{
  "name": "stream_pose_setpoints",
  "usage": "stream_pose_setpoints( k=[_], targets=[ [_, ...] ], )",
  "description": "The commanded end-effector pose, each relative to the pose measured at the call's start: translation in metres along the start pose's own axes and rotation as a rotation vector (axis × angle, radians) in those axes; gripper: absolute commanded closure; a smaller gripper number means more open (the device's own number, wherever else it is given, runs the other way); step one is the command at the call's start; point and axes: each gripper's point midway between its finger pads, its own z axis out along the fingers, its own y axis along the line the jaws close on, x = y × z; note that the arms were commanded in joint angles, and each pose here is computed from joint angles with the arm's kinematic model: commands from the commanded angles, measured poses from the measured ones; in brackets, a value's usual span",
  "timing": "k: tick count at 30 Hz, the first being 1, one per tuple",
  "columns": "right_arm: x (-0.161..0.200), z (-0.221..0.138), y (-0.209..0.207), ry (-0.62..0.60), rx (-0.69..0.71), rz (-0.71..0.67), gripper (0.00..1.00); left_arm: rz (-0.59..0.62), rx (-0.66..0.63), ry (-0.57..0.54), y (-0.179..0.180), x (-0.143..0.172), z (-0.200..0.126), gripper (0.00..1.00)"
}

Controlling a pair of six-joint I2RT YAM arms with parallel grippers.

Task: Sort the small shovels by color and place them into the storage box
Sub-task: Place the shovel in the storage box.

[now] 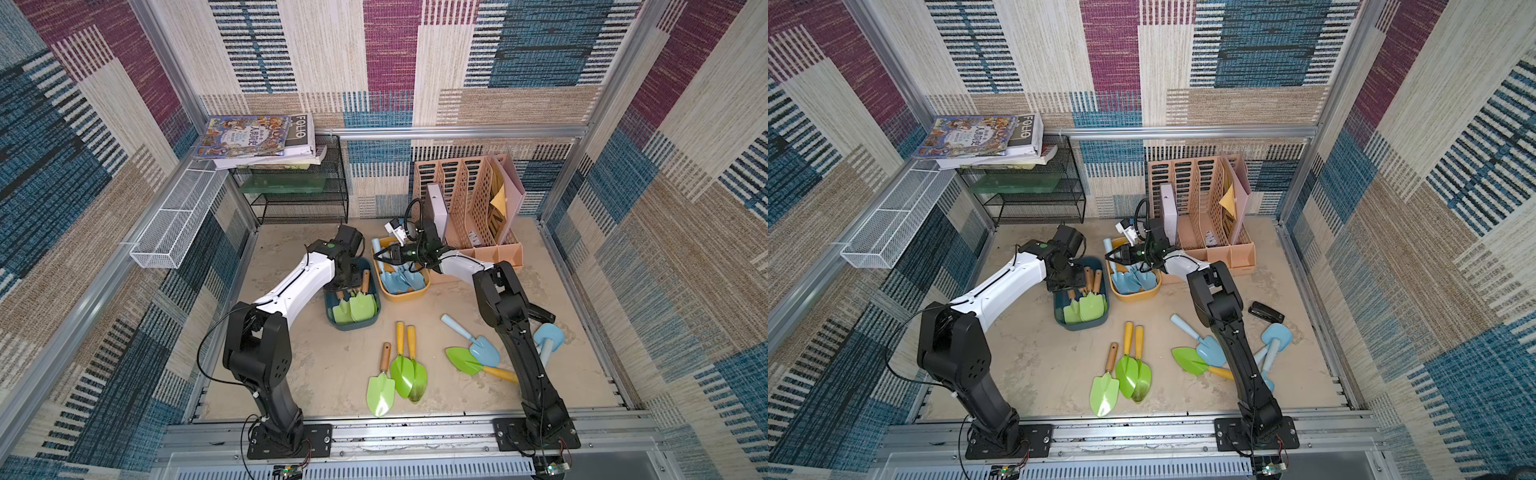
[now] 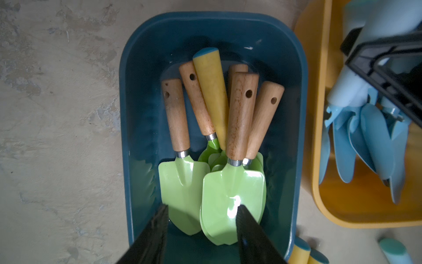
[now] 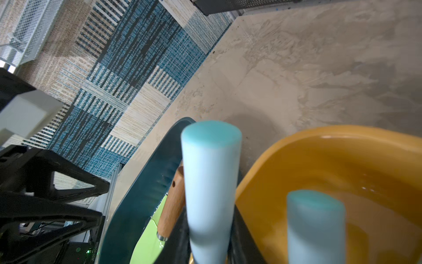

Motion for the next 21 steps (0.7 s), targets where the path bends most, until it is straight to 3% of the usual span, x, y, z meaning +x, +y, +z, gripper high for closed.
stream_pose_setpoints(
  k=[1, 6, 13, 21],
  targets=[
    [-0.005, -0.002, -0.007, 0.003, 0.065, -0.034, 0.57, 0.011, -0.014, 0.014, 0.003, 0.002, 0.000, 0.50],
    [-0.030, -0.015, -0.005, -0.028, 0.126, -0.042, 0.47, 0.014, -0.010, 0.012, 0.001, 0.000, 0.001, 0.50],
    [-0.066, -0.038, 0.007, -0.069, 0.284, -0.142, 0.48, 0.018, -0.008, -0.004, 0.001, -0.002, 0.000, 0.50],
    [-0.055, -0.010, 0.007, -0.023, 0.317, -0.168, 0.74, 0.009, 0.005, -0.009, 0.001, 0.002, 0.001, 0.50]
  ],
)
